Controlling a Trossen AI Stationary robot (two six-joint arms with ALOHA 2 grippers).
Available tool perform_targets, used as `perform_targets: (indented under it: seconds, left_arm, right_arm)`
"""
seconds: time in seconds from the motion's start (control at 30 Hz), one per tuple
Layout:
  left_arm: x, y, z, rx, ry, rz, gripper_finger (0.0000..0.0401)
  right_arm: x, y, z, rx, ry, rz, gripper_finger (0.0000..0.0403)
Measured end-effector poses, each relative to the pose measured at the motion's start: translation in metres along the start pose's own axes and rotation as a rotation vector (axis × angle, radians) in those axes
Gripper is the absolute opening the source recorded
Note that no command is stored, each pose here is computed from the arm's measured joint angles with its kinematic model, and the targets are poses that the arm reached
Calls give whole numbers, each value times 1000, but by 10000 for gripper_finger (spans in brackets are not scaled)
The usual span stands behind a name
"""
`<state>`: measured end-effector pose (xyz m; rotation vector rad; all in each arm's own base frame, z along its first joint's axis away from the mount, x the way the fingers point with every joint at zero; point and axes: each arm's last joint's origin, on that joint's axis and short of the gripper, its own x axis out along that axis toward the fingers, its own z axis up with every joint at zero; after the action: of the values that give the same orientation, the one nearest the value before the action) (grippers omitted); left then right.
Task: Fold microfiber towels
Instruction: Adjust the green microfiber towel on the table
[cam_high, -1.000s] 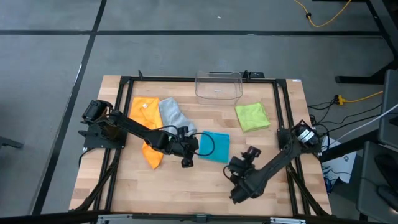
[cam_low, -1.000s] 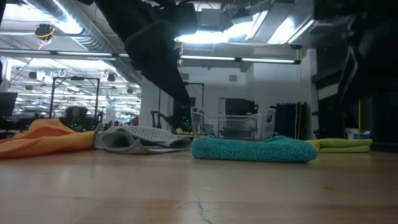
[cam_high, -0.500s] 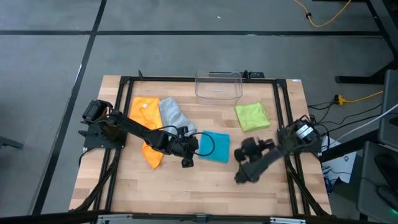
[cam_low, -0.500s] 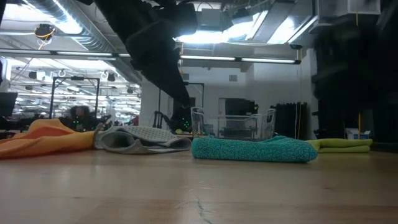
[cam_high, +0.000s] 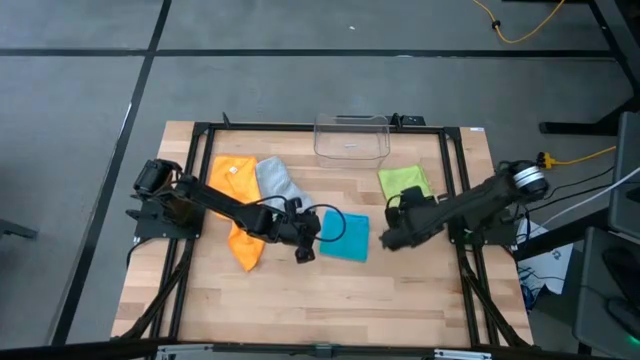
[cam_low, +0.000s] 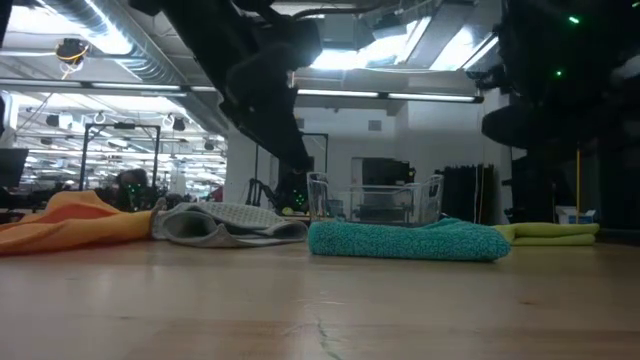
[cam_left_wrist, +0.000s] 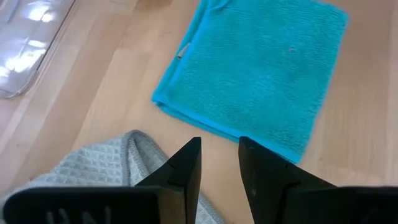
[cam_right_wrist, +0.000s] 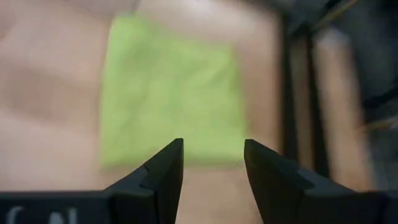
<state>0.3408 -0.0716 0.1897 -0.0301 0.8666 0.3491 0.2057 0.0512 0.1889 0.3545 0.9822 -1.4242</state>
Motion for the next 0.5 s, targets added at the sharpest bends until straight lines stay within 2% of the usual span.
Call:
perform_targets:
  seconds: [0.07,0.13,0.2,0.27,0.4,0.5]
  left_arm:
    - [1,2,1,-7,1,5,100]
    - [2,4,1,-11,2,9,100]
    - [3,6,2,-16,2,13,100]
    - [3,6,2,-17,3,14,100]
    - [3,6,2,-16,3,13,100]
    - [3,6,2,-17,3,14,100]
  right_arm:
    - [6,-4,2,-20,94,128,167]
    - [12,-4,1,-61,118,293,161]
    - [14,-3,2,-78,72,439,155]
    - [16,-5,4,-59,-16,517,149]
    - [25,-17,4,52,-164,472,138]
    - [44,-21,-2,131,-125,423,134]
